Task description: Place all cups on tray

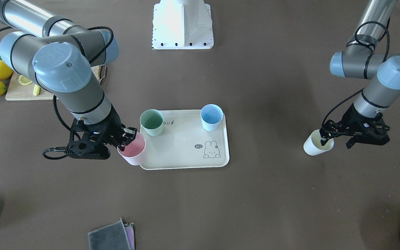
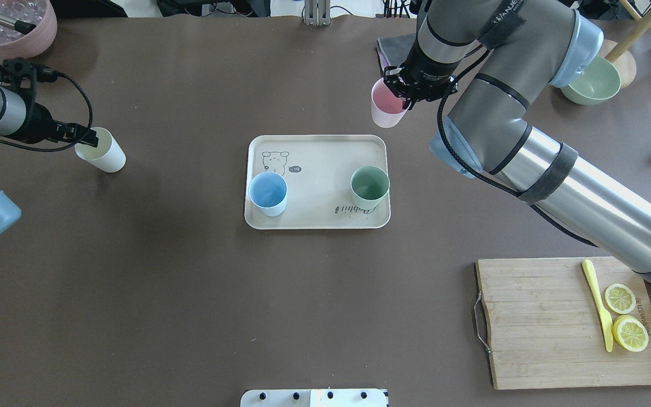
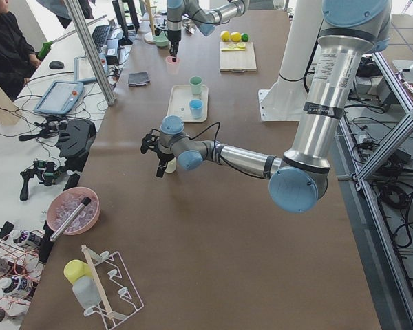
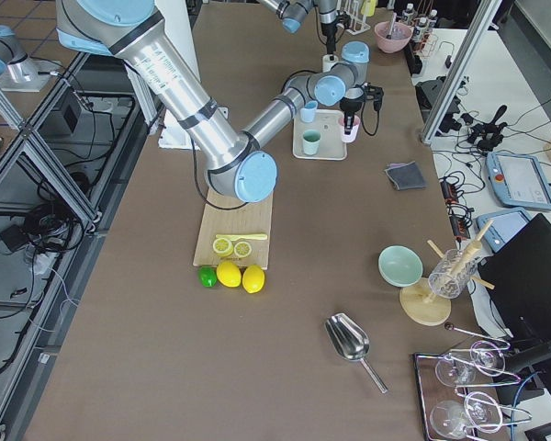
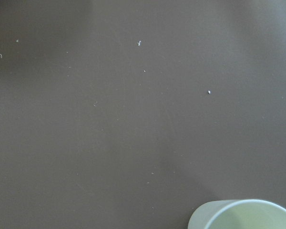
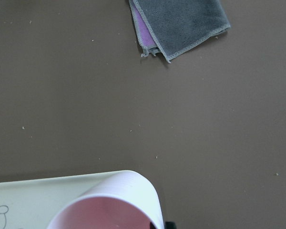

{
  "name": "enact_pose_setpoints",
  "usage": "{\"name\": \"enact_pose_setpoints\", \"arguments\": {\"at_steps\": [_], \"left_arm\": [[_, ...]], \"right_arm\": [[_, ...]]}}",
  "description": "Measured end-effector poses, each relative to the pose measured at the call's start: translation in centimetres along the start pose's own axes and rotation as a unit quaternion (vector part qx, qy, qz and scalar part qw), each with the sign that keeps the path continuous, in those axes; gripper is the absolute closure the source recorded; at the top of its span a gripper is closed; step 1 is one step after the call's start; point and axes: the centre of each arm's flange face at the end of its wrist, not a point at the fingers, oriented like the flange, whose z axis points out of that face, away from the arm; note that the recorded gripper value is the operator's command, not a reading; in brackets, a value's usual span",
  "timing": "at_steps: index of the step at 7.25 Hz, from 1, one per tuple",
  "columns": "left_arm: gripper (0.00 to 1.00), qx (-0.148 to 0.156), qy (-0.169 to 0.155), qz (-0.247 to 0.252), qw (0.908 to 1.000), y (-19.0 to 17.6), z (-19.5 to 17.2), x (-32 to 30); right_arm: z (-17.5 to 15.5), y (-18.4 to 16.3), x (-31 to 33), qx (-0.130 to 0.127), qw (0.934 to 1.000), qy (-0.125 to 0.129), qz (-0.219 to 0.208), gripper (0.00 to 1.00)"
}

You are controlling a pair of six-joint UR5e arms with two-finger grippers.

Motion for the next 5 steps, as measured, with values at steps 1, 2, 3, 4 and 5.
{"name": "enact_pose_setpoints", "arguments": {"at_steps": [1,2,3,4,5], "left_arm": [[1.00,-0.003,0.007,-0.010,0.9999,0.7,0.6,0.9],[1.00,-0.009,0.011,-0.013,0.9998,1.3,1.1,1.2],[1.00,-0.016,0.016,-0.013,0.9997,1.5,1.1,1.3],[1.00,-0.020,0.022,-0.015,0.9994,0.8,0.5,1.2],[1.00,-0.024,0.028,-0.024,0.9990,-1.2,-0.7,2.0]], "right_arm": [[0.4,-0.4,0.1,0.003,1.0000,0.001,0.000,1.00],[0.7,-0.6,0.1,0.007,1.0000,-0.002,-0.001,1.00],[0.9,-0.7,-0.1,0.010,0.9999,-0.005,-0.001,1.00],[1.2,-0.5,-0.3,0.009,0.9999,-0.006,-0.003,1.00],[1.9,0.3,-1.0,0.003,0.9999,-0.006,-0.009,1.00]]}}
